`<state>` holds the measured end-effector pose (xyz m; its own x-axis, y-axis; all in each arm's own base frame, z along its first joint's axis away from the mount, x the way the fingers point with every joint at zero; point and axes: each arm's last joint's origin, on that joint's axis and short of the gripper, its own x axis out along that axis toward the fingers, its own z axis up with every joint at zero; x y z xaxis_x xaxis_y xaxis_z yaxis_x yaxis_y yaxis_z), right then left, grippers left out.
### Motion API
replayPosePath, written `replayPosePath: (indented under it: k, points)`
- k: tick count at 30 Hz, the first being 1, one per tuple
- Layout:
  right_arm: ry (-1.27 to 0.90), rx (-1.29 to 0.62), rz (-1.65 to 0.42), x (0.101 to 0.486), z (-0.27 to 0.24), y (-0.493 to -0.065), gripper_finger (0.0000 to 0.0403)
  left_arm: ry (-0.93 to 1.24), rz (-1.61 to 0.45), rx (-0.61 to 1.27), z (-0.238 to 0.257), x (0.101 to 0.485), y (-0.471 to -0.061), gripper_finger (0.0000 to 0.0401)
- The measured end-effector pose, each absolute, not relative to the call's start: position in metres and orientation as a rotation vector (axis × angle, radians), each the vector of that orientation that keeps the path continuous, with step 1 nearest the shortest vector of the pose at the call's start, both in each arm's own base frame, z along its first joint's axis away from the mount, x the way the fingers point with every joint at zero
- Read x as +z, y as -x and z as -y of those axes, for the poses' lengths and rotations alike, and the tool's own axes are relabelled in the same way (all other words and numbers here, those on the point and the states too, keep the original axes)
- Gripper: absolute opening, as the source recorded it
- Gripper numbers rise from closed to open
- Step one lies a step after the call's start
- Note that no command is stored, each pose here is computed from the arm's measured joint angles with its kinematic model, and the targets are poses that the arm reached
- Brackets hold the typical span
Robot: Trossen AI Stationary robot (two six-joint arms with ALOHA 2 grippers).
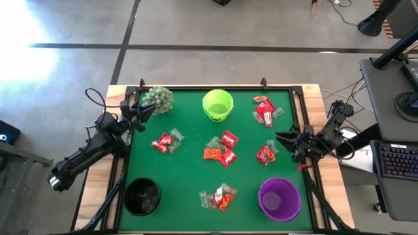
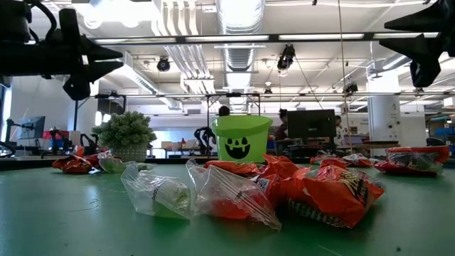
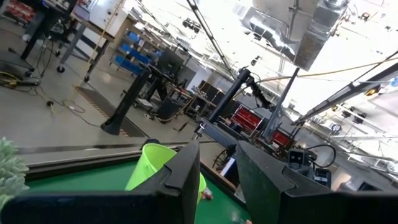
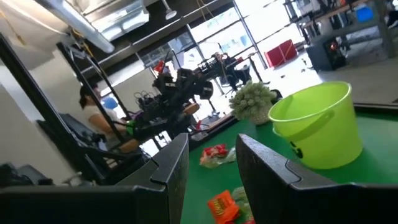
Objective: Organize candy in baskets
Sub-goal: Put the orange chocolate bar into the green bucket
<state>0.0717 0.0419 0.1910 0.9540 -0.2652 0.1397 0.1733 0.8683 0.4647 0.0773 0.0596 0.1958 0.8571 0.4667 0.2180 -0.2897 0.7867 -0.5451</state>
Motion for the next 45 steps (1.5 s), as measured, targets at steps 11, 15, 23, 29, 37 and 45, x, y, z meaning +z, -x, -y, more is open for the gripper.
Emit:
replayPosePath:
  k: [11,15,23,29,37,45]
  points:
    - [-0.513,-0.264,0.214,0.195,-0.04,-0.071,0.0128,0.605,0.38,0.488,-0.063,0.194,-0.078,0.0089]
    - [-0.514,-0.324,0.238,0.214,-0.034,-0.066,0.0128,0.641,0.41,0.471,-0.063,0.196,-0.078,0.0089]
    - [-0.501,-0.322,0.289,0.257,-0.021,-0.055,0.0128,0.488,0.478,0.406,-0.054,0.247,-0.07,0.0089]
    - [-0.464,-0.322,0.309,0.276,-0.014,-0.048,0.0128,0.351,0.257,0.477,-0.047,0.294,-0.062,0.0089]
    - [-0.518,-0.308,0.335,0.291,-0.01,-0.045,0.0128,0.279,0.177,0.5,-0.04,0.34,-0.054,0.0089]
    - [-0.347,-0.387,0.234,0.319,-0.033,-0.065,0.013,0.21,0.199,0.497,-0.037,0.359,-0.051,0.0089]
